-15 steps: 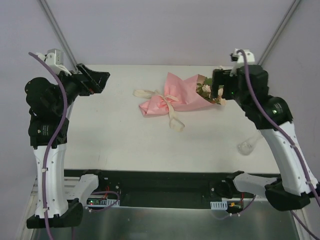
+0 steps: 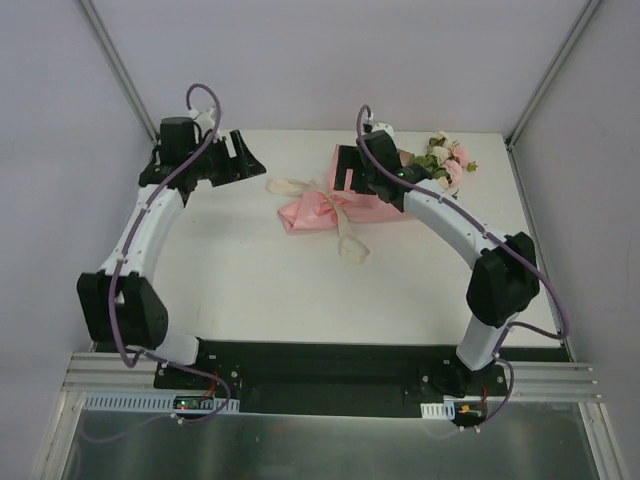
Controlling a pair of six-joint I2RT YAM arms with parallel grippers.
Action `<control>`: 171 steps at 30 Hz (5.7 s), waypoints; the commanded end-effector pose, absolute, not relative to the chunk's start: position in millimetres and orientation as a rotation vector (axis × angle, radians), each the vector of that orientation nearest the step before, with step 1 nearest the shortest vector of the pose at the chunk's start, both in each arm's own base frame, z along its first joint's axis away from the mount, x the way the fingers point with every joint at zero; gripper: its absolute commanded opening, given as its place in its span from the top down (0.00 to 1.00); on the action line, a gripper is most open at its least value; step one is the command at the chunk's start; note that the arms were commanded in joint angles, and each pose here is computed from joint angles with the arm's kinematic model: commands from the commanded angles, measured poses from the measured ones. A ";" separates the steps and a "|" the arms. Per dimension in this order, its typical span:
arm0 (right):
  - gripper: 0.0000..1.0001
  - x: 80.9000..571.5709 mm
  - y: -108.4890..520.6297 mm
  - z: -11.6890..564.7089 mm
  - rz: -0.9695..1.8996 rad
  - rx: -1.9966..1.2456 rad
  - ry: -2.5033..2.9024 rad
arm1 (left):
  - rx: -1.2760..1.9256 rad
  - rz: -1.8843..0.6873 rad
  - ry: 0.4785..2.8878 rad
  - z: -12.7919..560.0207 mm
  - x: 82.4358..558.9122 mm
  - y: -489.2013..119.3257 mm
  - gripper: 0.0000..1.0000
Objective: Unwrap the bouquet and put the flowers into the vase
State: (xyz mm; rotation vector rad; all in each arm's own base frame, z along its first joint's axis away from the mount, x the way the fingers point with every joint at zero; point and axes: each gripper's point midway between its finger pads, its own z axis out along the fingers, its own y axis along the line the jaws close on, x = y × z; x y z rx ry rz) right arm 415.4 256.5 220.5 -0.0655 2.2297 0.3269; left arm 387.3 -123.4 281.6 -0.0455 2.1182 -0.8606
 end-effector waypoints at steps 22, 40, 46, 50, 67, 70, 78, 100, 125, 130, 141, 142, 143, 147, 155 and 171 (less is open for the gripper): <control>0.01 445.7 232.0 99.6 0.360 0.327 2.276 | 0.104 -1.028 2.387 98.7 445.1 -255.8 0.33; 0.01 410.9 251.7 168.3 0.185 -0.073 2.119 | 0.146 -1.068 2.225 140.2 325.2 -268.0 0.16; 0.01 384.4 276.6 179.5 0.227 0.006 2.068 | -0.133 -0.835 2.143 144.9 348.3 -210.5 0.18; 0.01 371.9 292.5 185.3 0.290 0.015 2.033 | -0.290 -0.820 2.152 124.6 347.6 -188.9 0.16; 0.48 382.0 325.6 100.2 0.502 0.203 2.235 | -0.144 -1.123 2.110 107.3 340.6 -207.2 0.55; 0.45 383.0 331.5 91.9 0.515 0.213 2.264 | -0.064 -1.132 2.130 107.1 335.0 -222.3 0.59; 0.44 383.6 338.1 91.6 0.566 0.207 2.253 | 0.040 -1.026 2.156 104.5 327.4 -238.7 0.44; 0.99 396.4 361.9 103.3 0.720 0.087 2.204 | -0.132 -0.885 2.394 60.1 329.2 -238.4 0.94; 0.99 319.5 154.9 342.0 0.255 0.191 1.693 | -0.190 -0.823 2.489 43.9 337.9 -238.6 1.00; 0.99 301.6 115.3 356.5 0.142 0.229 1.667 | -0.191 -0.819 2.488 43.8 337.9 -238.1 1.00; 0.99 252.9 60.9 406.8 0.146 0.274 1.533 | -0.182 -0.830 2.490 44.0 338.5 -240.2 1.00; 0.99 248.6 56.5 409.0 0.145 0.277 1.527 | -0.183 -0.829 2.490 43.9 338.7 -240.0 1.00; 0.99 246.4 53.6 410.9 0.145 0.286 1.521 | -0.180 -0.830 2.490 43.9 338.9 -240.3 1.00; 0.99 237.3 46.5 414.1 0.162 0.294 1.504 | -0.176 -0.834 2.491 44.1 338.0 -240.7 1.00; 0.99 218.1 9.5 365.1 -0.031 0.353 1.615 | -0.158 -0.833 2.481 46.0 337.4 -241.6 1.00; 0.99 208.2 16.1 377.7 0.096 0.320 1.581 | -0.122 -0.848 2.472 49.7 336.8 -245.8 1.00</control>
